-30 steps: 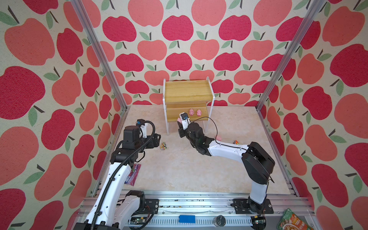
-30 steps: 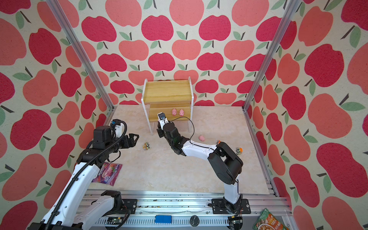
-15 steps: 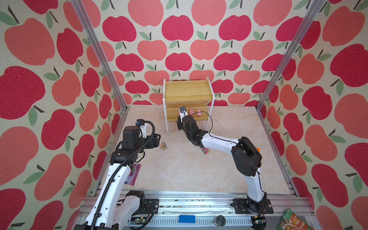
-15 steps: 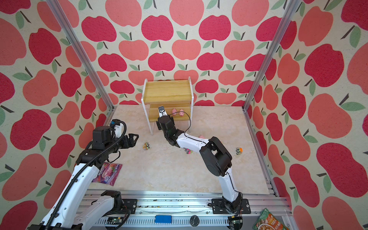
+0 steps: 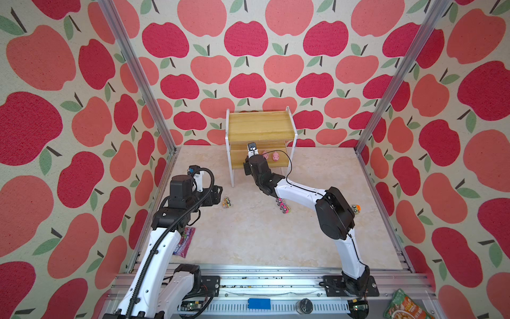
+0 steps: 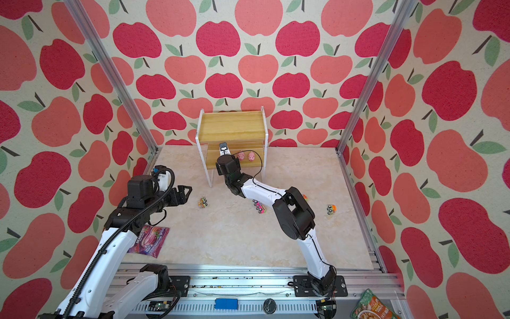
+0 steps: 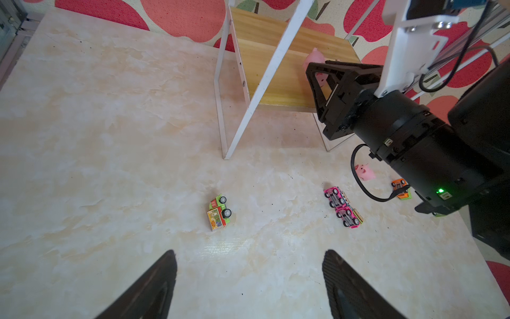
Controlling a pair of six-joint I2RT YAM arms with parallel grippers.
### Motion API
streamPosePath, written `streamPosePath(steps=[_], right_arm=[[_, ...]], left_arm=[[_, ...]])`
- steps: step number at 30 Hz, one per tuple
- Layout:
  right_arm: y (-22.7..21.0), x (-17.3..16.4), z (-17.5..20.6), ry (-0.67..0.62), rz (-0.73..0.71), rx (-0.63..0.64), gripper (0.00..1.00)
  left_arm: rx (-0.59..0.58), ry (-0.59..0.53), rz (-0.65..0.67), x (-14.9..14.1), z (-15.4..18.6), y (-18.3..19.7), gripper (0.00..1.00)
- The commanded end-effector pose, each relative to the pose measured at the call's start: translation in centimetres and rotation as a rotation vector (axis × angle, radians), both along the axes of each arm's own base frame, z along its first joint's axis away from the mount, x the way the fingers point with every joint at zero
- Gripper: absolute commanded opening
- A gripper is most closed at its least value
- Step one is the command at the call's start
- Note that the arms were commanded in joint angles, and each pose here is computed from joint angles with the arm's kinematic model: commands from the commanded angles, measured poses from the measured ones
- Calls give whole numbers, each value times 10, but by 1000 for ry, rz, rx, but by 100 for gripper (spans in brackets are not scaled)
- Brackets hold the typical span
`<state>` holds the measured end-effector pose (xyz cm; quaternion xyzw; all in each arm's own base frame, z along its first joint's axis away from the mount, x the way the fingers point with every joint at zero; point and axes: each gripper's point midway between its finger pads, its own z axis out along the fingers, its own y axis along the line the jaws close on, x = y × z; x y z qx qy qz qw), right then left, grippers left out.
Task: Organize plastic toys on shelves
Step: Place the plastic toy on the shelf.
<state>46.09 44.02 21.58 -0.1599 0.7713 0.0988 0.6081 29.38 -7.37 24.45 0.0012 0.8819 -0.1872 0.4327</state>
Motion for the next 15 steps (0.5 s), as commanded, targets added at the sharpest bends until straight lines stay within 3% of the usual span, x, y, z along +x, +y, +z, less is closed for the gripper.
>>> streamPosePath(steps=[1,10,15], right_arm=[[-2,10,9,-5,-34,19,33],[-5,13,7,1,-49,16,34],[-6,11,5,11,-44,26,42]], left_arm=[[9,-2,-17,-4,-1,-2,85],[8,-5,-19,-4,0,-2,85],[10,-6,-16,-4,0,-1,85]])
